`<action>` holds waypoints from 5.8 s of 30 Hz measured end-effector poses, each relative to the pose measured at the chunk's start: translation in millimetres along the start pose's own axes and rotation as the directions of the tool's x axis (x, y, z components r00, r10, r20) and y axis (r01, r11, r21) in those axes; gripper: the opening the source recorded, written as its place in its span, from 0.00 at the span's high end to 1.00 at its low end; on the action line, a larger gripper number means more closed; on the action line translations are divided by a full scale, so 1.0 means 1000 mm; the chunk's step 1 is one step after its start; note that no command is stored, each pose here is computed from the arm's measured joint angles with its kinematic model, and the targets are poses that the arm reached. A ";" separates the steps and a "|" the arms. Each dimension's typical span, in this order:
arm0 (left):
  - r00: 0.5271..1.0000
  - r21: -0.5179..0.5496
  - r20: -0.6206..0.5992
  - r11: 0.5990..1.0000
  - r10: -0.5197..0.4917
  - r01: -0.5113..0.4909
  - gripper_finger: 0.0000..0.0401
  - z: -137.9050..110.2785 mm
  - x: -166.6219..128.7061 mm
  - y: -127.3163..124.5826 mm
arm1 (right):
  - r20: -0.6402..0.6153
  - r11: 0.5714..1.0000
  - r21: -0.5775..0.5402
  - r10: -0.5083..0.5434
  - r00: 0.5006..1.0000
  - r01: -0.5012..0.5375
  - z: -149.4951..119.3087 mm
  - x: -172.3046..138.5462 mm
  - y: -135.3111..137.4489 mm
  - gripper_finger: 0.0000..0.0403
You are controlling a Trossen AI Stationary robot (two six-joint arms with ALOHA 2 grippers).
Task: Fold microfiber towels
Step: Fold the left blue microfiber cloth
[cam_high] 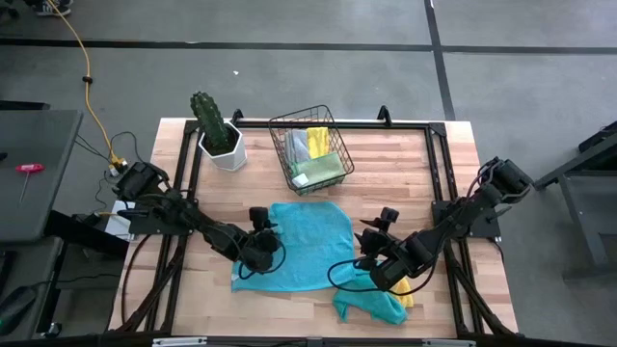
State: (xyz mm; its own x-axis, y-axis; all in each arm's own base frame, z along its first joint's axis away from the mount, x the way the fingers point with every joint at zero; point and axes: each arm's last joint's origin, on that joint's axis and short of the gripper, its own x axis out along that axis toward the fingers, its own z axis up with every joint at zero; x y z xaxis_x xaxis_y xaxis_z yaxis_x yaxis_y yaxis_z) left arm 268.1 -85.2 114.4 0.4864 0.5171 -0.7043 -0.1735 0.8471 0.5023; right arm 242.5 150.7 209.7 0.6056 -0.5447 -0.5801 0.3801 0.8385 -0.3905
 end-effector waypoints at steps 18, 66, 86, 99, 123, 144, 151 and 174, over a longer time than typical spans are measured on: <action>0.981 0.110 -0.037 0.977 0.190 -0.185 0.54 0.007 0.004 0.016 | 0.008 1.000 0.015 0.005 1.000 -0.005 0.001 0.000 0.001 0.53; 0.954 -0.233 0.145 0.928 -0.262 0.290 0.54 -0.045 -0.079 0.016 | -0.346 0.930 0.365 0.088 0.934 0.047 -0.030 0.064 -0.046 0.53; 0.803 -0.370 0.464 0.741 -0.374 0.560 0.54 -0.088 -0.040 0.054 | 0.004 0.385 0.897 0.482 0.876 -0.216 -0.086 0.120 -0.084 0.53; 0.858 -0.628 0.288 0.593 -0.425 0.504 0.54 -0.106 -0.023 0.066 | 0.009 0.352 0.913 0.491 0.871 -0.208 -0.069 0.148 -0.062 0.53; 0.879 -0.621 0.233 0.632 -0.415 0.463 0.54 -0.111 -0.021 0.066 | 0.204 0.462 0.729 0.557 0.805 -0.504 -0.016 0.113 -0.026 0.66; 0.889 -0.625 0.237 0.639 -0.391 0.448 0.54 -0.110 -0.021 0.067 | -0.297 0.921 0.389 0.120 0.947 0.005 -0.068 0.095 -0.049 0.72; 0.889 -0.626 0.236 0.639 -0.391 0.447 0.54 -0.110 -0.021 0.067 | -0.232 0.955 0.296 0.091 0.968 -0.019 -0.071 0.139 -0.029 0.98; 0.898 -0.625 0.210 0.653 -0.388 0.428 0.54 -0.113 -0.020 0.067 | 0.120 0.864 0.099 0.481 0.868 -0.493 0.019 0.105 0.031 1.00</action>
State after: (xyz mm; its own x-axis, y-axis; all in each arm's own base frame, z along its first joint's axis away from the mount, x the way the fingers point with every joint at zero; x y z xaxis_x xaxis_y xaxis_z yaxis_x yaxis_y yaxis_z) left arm 150.2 -25.3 105.4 0.6839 0.1101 -0.7212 -0.4400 0.8508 -0.2873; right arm 331.2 119.6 150.4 0.7928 -0.0673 -0.6057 0.0992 0.9949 0.0194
